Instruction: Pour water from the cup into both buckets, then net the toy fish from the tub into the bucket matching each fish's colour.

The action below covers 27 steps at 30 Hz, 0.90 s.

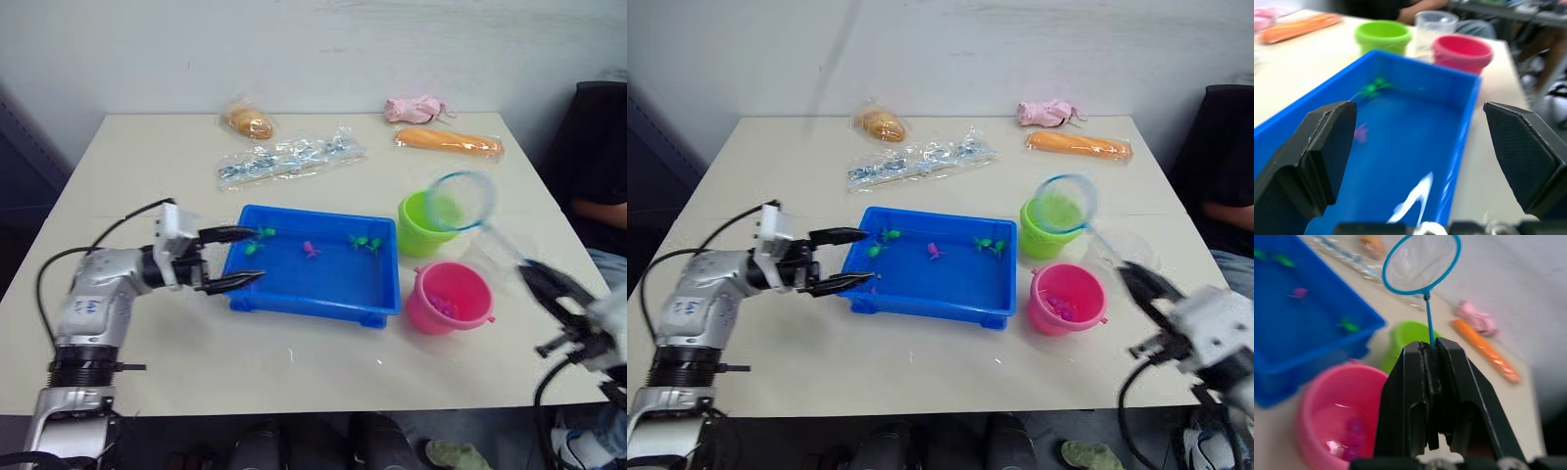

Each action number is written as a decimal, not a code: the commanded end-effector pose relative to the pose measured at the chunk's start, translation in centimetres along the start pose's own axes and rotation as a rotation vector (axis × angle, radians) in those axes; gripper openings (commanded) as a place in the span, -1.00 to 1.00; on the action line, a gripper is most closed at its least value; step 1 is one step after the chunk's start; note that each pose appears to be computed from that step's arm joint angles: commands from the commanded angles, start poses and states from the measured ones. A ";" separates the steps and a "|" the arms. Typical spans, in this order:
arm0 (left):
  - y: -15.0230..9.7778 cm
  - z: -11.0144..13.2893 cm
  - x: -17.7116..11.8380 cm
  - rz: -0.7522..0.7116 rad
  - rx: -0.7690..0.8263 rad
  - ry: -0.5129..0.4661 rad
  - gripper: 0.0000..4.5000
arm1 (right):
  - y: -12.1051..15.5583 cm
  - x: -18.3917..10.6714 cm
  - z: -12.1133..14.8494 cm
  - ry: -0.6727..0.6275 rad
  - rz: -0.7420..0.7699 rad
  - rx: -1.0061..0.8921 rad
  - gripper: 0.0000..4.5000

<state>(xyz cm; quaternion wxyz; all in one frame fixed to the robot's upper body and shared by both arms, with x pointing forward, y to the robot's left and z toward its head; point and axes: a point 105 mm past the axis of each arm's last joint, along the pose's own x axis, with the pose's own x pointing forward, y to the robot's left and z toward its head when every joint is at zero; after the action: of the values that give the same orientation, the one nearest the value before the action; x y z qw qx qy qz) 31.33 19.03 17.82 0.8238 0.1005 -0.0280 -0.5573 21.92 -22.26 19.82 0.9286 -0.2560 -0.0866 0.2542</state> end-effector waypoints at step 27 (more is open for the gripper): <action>0.2 1.5 -3.6 0.089 0.064 0.156 0.99 | 3.2 14.6 -2.8 0.387 0.169 -0.197 -1.00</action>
<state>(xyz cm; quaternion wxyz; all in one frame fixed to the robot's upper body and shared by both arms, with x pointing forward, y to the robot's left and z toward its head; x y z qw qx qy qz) 30.23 22.60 18.75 0.8518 0.1577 0.0242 -0.4989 33.59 -13.73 15.65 0.8776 -0.3792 0.1022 0.2751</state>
